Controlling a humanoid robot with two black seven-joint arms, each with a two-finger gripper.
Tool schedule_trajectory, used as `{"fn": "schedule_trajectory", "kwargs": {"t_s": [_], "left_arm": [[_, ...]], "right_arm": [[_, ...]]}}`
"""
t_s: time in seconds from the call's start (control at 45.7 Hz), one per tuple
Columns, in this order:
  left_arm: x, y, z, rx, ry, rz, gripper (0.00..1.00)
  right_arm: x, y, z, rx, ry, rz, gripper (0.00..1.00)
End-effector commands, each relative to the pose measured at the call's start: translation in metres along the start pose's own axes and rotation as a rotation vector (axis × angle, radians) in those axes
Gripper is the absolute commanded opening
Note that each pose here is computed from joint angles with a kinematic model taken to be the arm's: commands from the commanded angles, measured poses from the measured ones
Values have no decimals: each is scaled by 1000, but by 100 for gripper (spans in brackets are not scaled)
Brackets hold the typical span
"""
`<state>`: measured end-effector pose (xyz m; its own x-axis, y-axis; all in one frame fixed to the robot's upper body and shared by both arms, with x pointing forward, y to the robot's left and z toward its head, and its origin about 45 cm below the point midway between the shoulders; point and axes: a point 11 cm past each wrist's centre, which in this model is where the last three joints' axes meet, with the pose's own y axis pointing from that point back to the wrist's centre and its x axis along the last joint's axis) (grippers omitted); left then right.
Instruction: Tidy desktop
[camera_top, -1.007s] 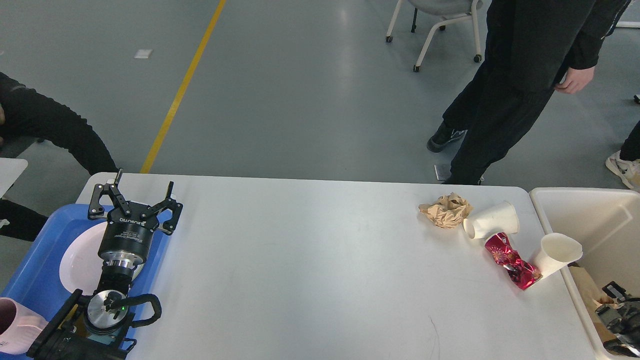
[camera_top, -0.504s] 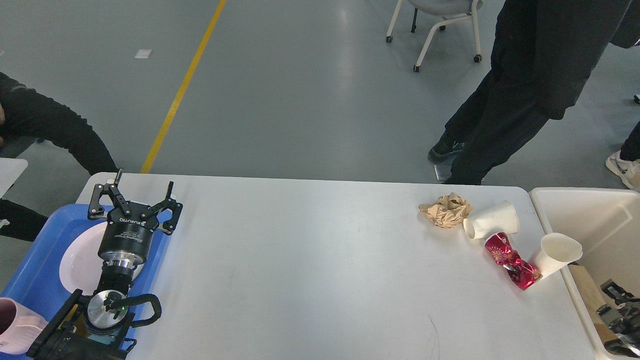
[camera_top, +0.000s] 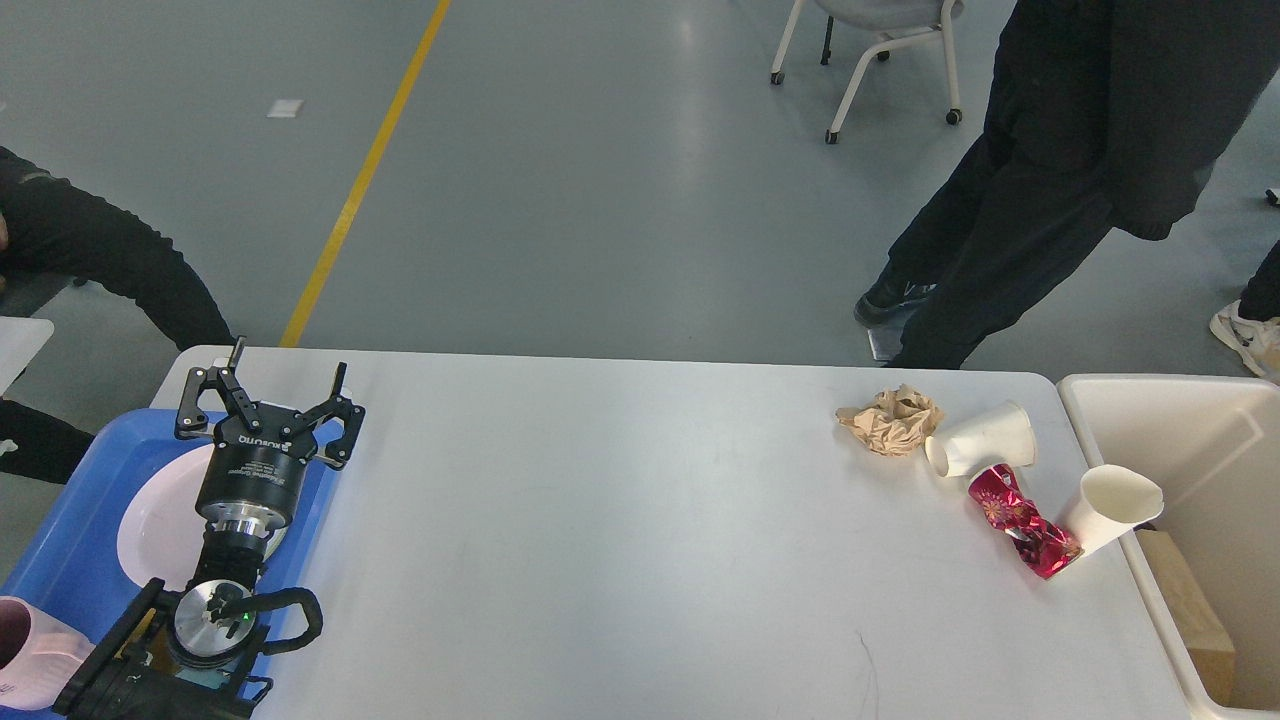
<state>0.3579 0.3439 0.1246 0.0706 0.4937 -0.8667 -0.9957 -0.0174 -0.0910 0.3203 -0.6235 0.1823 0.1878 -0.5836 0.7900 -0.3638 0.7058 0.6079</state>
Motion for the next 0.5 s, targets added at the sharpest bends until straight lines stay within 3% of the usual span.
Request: {"fn": "schedule_trajectory", "kwargs": {"t_s": [0.0,0.263,0.372,0.482], "left_arm": [[0,0,0,0,0,2,96],[-1,0,-1,0,2,-1,96],[0,0,0,0,0,0,96],[0,0,-1,2,0,0,96]], "right_arm": [[33,32,-53,63,145,-33,100],[13,123,-151,227,477,-241,100],[-17,203,-200,290,754,-445,100],[-23,262,-219,317,917,-567,100]]}}
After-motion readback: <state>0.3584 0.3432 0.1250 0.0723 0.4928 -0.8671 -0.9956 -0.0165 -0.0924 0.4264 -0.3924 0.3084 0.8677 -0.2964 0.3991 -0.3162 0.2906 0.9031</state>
